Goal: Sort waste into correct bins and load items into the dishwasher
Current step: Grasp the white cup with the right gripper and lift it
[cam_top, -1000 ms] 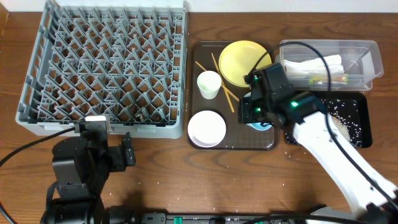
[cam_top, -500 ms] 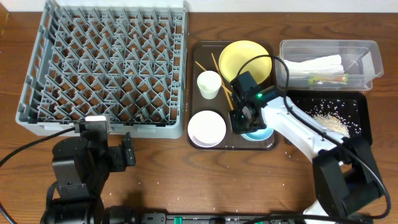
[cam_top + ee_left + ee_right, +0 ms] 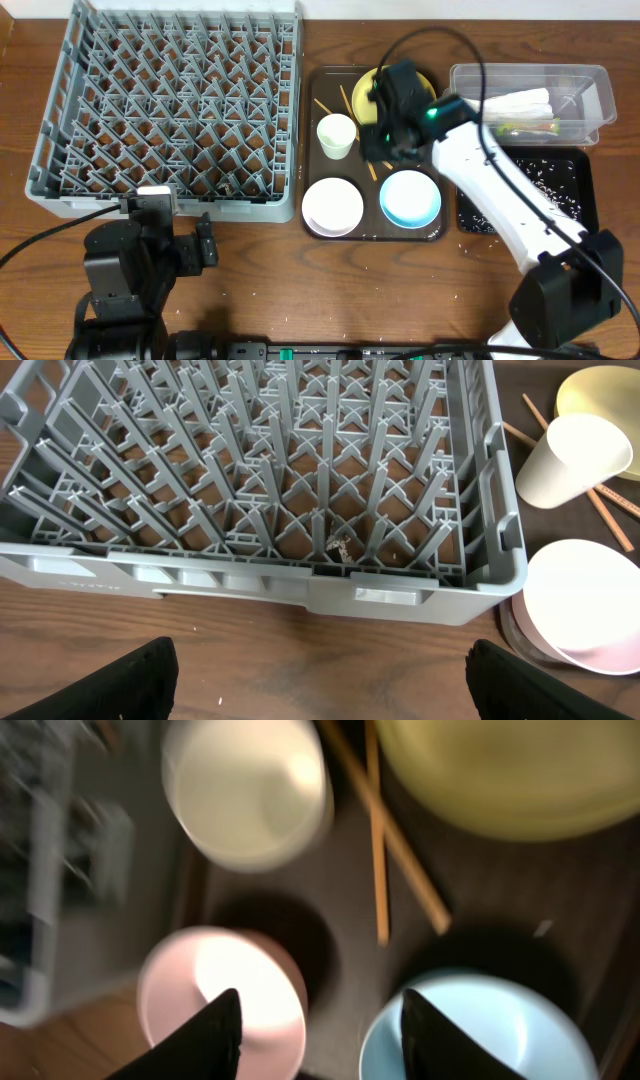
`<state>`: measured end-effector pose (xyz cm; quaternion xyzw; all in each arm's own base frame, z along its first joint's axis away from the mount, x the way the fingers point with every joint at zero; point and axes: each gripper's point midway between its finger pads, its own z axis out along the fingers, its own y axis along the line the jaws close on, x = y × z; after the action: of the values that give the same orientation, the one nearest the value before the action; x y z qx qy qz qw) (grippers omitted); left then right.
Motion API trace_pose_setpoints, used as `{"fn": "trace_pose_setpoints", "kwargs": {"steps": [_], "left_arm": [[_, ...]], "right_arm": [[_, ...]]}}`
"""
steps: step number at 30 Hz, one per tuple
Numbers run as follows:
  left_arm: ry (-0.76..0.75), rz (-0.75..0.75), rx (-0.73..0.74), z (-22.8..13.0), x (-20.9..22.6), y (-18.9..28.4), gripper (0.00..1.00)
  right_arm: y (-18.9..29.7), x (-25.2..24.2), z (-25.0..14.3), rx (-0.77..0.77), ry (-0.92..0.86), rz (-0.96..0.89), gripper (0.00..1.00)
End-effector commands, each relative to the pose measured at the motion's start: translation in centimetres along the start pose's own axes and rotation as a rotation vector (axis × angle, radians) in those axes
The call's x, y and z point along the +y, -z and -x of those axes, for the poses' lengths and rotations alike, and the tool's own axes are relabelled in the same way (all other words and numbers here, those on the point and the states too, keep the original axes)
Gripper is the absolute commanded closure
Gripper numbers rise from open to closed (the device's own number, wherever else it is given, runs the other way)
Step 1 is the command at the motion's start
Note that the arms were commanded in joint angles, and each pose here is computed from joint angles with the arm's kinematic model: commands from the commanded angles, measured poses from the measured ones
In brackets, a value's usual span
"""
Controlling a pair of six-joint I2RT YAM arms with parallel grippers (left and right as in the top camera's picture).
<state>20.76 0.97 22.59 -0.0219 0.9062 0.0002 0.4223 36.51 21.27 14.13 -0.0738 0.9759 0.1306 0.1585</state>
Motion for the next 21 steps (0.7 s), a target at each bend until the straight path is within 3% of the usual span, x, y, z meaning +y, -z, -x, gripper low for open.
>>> {"fn": "trace_pose_setpoints", "kwargs": {"steps": [1, 4, 13, 21], "left_arm": [[0.007, 0.009, -0.015, 0.5, 0.2, 0.3, 0.07], [0.007, 0.009, -0.015, 0.5, 0.2, 0.3, 0.07], [0.007, 0.009, -0.015, 0.5, 0.2, 0.3, 0.07], [0.007, 0.009, -0.015, 0.5, 0.2, 0.3, 0.07]], "right_arm": [[2.7, 0.3, 3.7, -0.115, 0.04, -0.01, 0.45], [3.2, 0.6, 4.0, -0.118, 0.057, -0.009, 0.42], [0.7, 0.9, -1.3, 0.097, 0.063, -0.054, 0.49], [-2.8, 1.8, 4.2, -0.093, -0.057, -0.013, 0.47]]}}
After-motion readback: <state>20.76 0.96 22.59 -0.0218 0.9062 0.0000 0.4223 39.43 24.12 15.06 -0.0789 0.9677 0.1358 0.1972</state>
